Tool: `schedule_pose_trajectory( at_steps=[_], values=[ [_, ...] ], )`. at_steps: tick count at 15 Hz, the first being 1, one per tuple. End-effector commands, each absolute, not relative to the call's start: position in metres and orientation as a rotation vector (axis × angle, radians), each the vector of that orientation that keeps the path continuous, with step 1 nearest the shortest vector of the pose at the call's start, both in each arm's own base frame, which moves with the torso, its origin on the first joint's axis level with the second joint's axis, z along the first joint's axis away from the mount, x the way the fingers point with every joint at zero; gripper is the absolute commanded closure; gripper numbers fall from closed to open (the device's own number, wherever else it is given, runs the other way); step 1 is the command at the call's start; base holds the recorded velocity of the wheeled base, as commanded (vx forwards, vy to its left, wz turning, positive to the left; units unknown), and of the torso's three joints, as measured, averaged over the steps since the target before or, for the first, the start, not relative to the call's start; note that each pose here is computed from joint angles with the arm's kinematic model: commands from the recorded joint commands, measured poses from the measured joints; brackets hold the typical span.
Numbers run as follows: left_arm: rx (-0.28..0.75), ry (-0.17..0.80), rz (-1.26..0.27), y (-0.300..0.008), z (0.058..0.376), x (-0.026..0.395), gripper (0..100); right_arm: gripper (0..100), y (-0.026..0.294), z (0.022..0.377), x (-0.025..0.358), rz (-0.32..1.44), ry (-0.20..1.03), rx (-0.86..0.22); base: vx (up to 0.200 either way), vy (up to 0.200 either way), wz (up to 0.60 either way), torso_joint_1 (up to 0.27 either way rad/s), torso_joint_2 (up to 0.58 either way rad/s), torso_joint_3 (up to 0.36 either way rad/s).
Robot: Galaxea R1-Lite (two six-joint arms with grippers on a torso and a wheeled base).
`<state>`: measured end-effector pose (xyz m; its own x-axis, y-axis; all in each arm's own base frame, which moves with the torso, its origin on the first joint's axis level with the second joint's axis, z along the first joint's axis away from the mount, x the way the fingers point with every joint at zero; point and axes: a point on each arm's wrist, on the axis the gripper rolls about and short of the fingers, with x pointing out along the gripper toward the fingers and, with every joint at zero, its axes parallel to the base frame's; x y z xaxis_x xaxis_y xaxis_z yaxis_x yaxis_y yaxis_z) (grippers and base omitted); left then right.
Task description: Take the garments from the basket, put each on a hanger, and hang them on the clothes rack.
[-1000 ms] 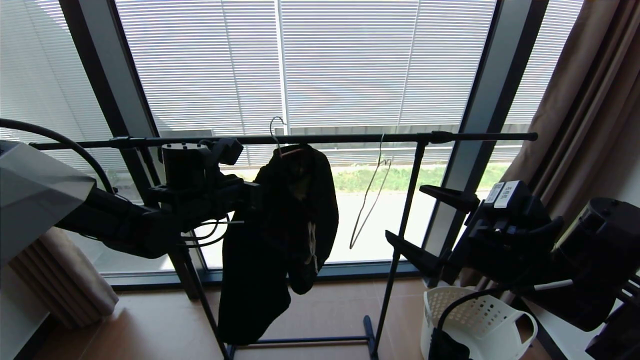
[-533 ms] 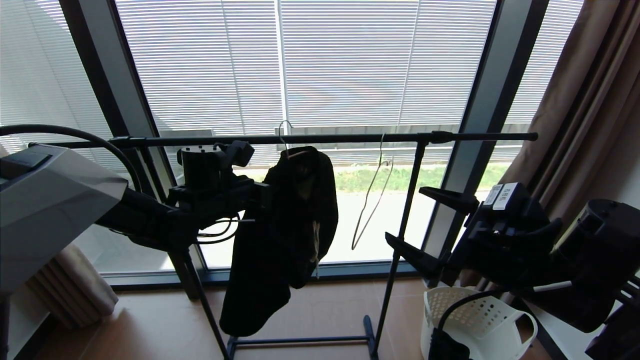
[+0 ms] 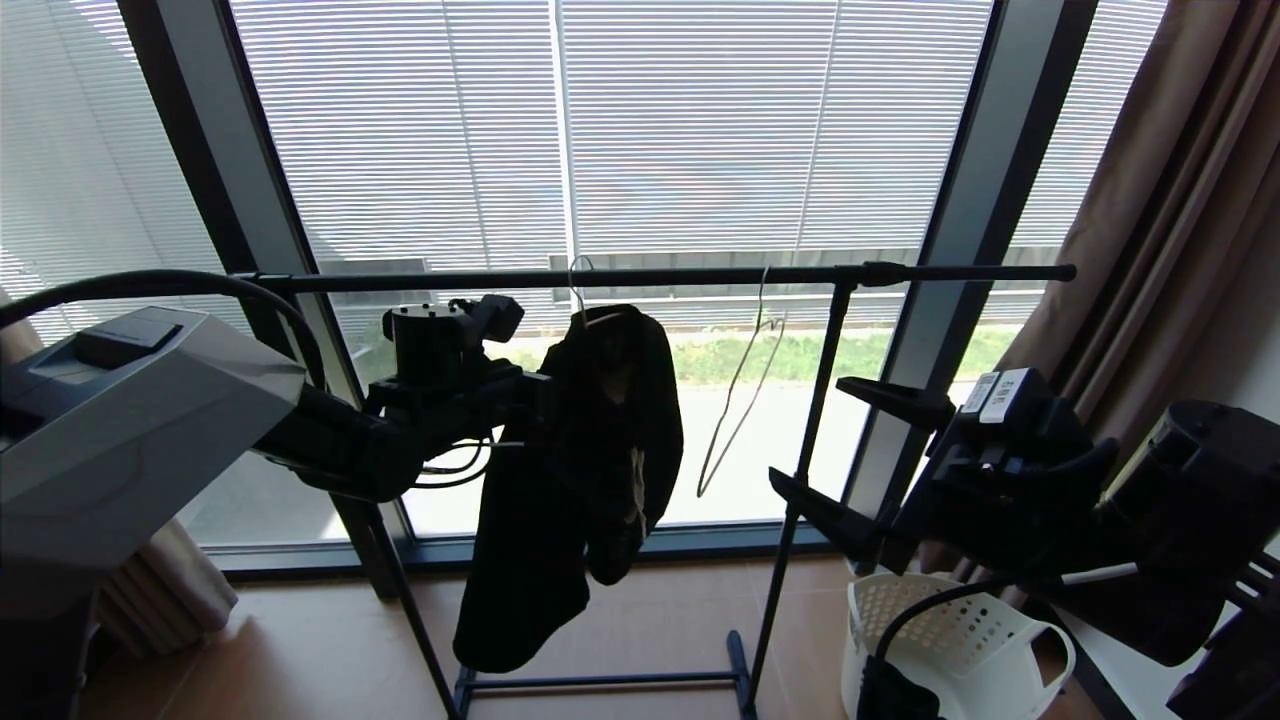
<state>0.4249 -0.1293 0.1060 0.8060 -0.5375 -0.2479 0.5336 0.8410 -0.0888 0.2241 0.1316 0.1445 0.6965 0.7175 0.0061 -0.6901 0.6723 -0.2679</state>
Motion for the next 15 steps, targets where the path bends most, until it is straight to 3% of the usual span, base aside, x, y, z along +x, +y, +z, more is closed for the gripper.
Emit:
schedule_pose_trajectory(
  at_steps=[1,7,8,11,15],
  values=[
    [-0.016,0.276,-0.573,-0.130,0.102,0.427,100,0,0.132,0.144,0.224,0.795,-0.113,-0.255,0.000,0.000,0.00,0.000,0.00,0.000],
    [-0.012,0.284,-0.585,-0.135,0.098,0.426,100,0,0.133,0.141,0.226,0.797,-0.101,-0.258,0.000,0.000,0.00,0.000,0.00,0.000],
    [-0.020,0.280,-0.584,-0.135,0.100,0.425,0,0,0.133,0.140,0.226,0.797,-0.099,-0.258,0.000,0.000,0.00,0.000,0.00,0.000],
    [-0.024,0.264,-0.584,-0.133,0.115,0.417,0,0,0.133,0.139,0.226,0.798,-0.095,-0.258,0.000,0.000,0.00,0.000,0.00,0.000],
    [-0.020,0.281,-0.589,-0.117,0.142,0.361,0,0,0.133,0.139,0.226,0.799,-0.093,-0.258,0.000,0.000,0.00,0.000,0.00,0.000]
  ],
)
